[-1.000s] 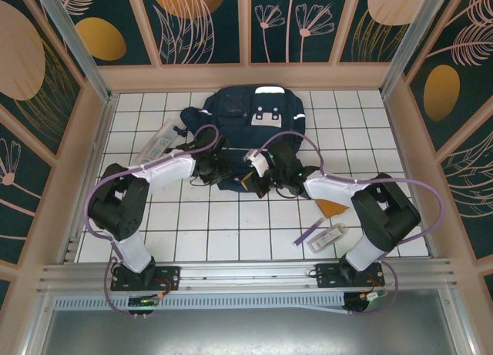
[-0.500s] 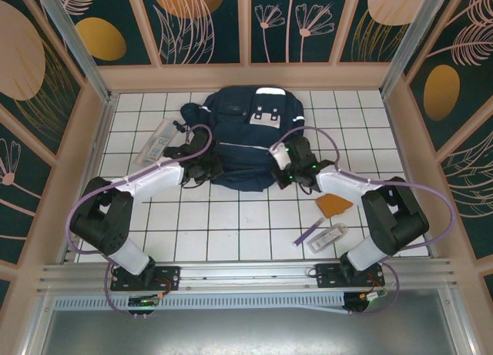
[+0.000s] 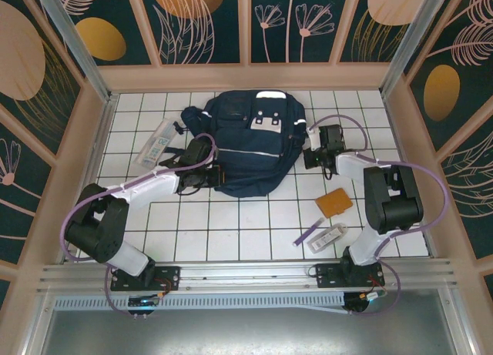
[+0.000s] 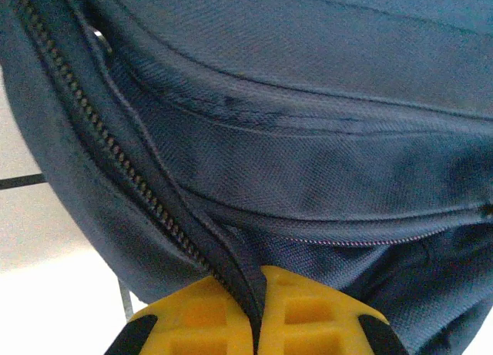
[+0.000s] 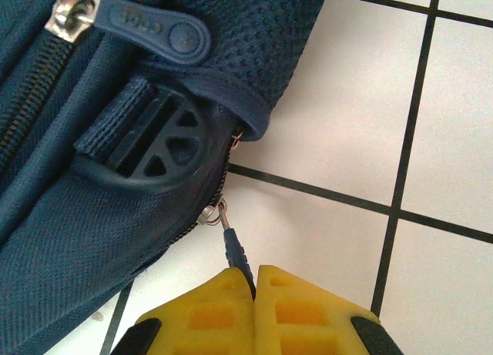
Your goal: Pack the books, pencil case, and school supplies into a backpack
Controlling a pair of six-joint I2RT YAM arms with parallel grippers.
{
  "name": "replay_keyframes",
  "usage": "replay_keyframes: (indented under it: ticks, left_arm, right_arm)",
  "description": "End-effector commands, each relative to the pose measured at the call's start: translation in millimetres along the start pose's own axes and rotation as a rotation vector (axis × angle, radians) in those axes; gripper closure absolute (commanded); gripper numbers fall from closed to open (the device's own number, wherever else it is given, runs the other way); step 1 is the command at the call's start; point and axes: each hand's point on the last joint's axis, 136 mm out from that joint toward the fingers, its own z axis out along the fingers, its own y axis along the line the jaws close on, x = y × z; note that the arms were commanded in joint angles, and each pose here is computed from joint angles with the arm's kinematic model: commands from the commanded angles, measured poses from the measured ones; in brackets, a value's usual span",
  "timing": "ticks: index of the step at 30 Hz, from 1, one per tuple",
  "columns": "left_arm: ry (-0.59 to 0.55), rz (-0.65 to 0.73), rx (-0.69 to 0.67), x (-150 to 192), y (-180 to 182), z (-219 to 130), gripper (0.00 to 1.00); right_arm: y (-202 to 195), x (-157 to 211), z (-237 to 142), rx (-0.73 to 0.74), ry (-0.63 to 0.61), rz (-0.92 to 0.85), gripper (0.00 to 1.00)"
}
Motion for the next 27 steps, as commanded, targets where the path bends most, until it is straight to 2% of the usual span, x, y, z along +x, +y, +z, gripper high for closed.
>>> replay_keyframes:
  ticks: [1, 5, 7, 8, 9, 10, 11, 13, 15, 16, 17, 20, 21, 23, 25, 27]
  left_arm:
    - [0.058, 0.152, 0.016, 17, 1, -10, 1.0]
    - [0.035, 0.235, 0.064, 11, -11, -19, 1.0]
    - [-0.002, 0.294, 0.104, 2, -23, -27, 1.0]
    - [-0.022, 0.335, 0.152, -2, -35, -34, 0.9]
    - [-0.041, 0.378, 0.206, -6, -48, -42, 0.69]
    - [-0.056, 0.445, 0.296, -7, -67, -54, 0.58]
    - [-0.091, 0.514, 0.365, -10, -84, -68, 0.52]
    - [-0.191, 0.654, 0.418, -18, -107, -92, 0.4]
    - [-0.287, 0.789, 0.39, -29, -117, -107, 0.26]
    - [-0.313, 0.841, 0.34, -34, -113, -106, 0.21]
    - [-0.347, 0.888, 0.301, -45, -114, -109, 0.18]
    - [-0.347, 1.028, 0.124, -70, -100, -90, 0.16]
    - [-0.339, 1.049, 0.059, -81, -94, -80, 0.16]
    - [-0.311, 1.047, -0.022, -99, -87, -58, 0.16]
    - [-0.287, 1.053, -0.01, -107, -93, -41, 0.16]
    - [-0.292, 1.066, 0.059, -111, -110, -28, 0.15]
  right_arm:
    - [-47, -32, -2, 0.131, -0.108, 0.076, 1.0]
    - [-38, -36, -1, 0.06, -0.134, 0.086, 0.99]
    - [-37, -41, -8, 0.051, -0.156, 0.113, 0.83]
    - [-38, -44, -14, 0.057, -0.168, 0.13, 0.76]
    - [-39, -46, -19, 0.067, -0.18, 0.146, 0.71]
    - [-42, -49, -27, 0.088, -0.196, 0.166, 0.64]
    - [-48, -52, -38, 0.13, -0.221, 0.192, 0.59]
    - [-66, -56, -59, 0.243, -0.276, 0.26, 0.48]
    - [-87, -57, -82, 0.371, -0.334, 0.337, 0.43]
    - [-96, -59, -94, 0.424, -0.365, 0.371, 0.31]
    - [-103, -59, -102, 0.461, -0.381, 0.397, 0.02]
    - [-130, -46, -126, 0.605, -0.412, 0.616, 0.01]
    - [-134, -44, -129, 0.609, -0.411, 0.667, 0.01]
    - [-127, -55, -125, 0.489, -0.405, 0.658, 0.01]
    - [-120, -64, -124, 0.426, -0.403, 0.656, 0.01]
    - [-113, -72, -124, 0.371, -0.408, 0.65, 0.04]
